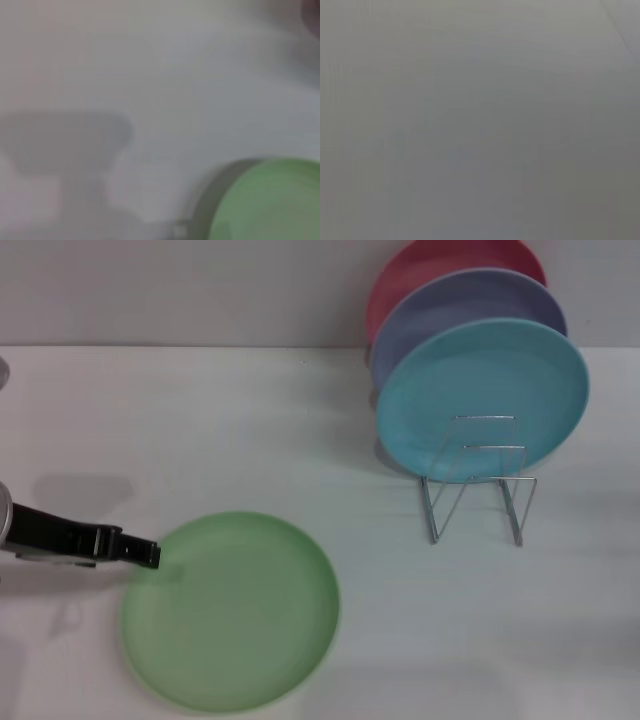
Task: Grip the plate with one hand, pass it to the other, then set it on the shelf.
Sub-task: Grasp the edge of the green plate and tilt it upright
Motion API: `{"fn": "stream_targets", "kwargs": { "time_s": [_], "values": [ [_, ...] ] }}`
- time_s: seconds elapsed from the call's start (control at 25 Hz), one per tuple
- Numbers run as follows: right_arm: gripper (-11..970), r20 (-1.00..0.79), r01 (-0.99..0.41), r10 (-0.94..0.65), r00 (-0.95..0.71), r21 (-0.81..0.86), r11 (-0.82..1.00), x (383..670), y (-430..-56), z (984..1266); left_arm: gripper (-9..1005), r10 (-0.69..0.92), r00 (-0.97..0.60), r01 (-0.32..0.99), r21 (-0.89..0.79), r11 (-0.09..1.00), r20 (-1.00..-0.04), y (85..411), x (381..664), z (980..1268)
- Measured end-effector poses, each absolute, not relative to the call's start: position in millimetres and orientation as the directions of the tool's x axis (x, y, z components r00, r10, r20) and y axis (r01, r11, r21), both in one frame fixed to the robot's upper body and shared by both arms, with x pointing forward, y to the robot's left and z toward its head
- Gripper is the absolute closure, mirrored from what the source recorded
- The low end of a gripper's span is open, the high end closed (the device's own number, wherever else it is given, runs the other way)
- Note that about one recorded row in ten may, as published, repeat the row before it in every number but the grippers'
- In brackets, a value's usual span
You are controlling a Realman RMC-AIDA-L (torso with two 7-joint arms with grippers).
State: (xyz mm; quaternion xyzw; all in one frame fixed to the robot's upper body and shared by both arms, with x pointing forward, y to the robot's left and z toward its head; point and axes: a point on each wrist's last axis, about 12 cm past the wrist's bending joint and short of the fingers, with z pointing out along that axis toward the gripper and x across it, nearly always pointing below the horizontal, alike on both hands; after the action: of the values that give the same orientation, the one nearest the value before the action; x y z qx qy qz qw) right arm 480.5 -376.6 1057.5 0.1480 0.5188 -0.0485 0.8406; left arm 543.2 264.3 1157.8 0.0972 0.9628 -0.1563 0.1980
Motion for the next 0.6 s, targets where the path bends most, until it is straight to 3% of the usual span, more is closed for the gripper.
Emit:
{"fn": "stream_targets", "kwargs": {
  "time_s": [0.16, 0.6],
  "values": [
    [394, -0.886, 0.231, 0.064, 0.459, 0.189, 0.954, 484, -377, 1060, 183, 0.116, -0.936, 0.207, -0.253, 0.945, -0.332, 262, 540, 1154],
    [395, -0.885, 0.229, 0.052, 0.462, 0.176, 0.957, 487, -379, 1063, 184, 0.134, -0.957, 0.194, -0.224, 0.955, -0.256, 255, 543, 1139]
  ]
}}
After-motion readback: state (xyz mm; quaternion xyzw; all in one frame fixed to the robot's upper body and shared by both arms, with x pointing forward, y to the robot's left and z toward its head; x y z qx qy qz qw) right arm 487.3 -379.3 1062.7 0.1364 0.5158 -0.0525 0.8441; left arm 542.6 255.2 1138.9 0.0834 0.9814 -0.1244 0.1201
